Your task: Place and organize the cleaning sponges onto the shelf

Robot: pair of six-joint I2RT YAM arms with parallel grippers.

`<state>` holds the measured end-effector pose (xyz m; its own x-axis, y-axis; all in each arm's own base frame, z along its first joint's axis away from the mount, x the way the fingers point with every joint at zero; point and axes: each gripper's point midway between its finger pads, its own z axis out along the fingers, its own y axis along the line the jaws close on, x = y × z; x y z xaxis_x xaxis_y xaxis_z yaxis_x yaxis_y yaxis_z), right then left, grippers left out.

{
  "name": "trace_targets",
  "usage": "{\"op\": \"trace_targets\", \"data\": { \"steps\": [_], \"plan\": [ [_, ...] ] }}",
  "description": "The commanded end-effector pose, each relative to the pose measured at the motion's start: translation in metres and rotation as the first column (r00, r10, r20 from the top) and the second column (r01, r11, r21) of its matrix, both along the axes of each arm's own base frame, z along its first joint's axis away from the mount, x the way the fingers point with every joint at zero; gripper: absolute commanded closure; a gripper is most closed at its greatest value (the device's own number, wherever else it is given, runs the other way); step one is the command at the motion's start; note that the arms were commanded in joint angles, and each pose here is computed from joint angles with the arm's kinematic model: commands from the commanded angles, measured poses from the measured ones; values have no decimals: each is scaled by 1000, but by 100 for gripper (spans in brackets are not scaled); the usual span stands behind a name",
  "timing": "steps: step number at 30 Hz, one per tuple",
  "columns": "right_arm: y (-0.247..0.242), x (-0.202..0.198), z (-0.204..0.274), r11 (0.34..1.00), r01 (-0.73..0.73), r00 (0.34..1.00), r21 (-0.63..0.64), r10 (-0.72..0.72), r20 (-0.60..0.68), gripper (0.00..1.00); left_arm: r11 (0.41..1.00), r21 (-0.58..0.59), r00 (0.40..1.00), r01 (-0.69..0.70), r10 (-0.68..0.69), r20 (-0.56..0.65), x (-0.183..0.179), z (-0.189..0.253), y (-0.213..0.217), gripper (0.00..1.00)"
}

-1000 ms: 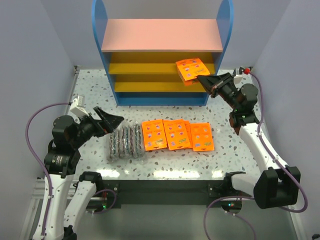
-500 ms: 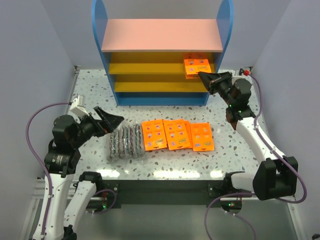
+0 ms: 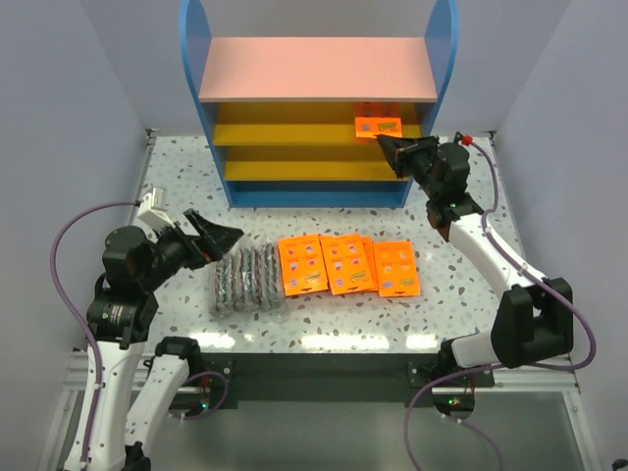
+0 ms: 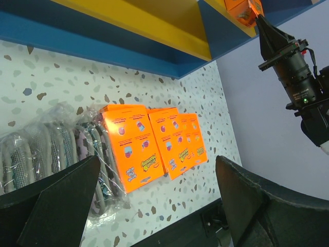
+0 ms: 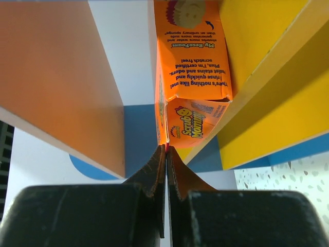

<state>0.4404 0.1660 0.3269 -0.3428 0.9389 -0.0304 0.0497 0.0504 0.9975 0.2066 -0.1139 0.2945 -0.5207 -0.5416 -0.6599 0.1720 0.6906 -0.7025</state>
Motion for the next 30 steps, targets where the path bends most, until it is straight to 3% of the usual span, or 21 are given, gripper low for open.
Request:
{"op": "trace_targets", "data": {
  "steps": [1,28,30],
  "plan": [
    [-7,11,22,998,64,997,19,-65,35,100,1000,9,999,11,-11,47,-5,14,-1,0],
    [-40,23,25,988,156,988,-17,-156,22,100,999,35,999,11,-12,41,-6,8,1,0],
    [-43,23,28,988,154,988,-22,-154,25,96,999,35,999,9,-11,42,-6,8,1,0]
  ]
}}
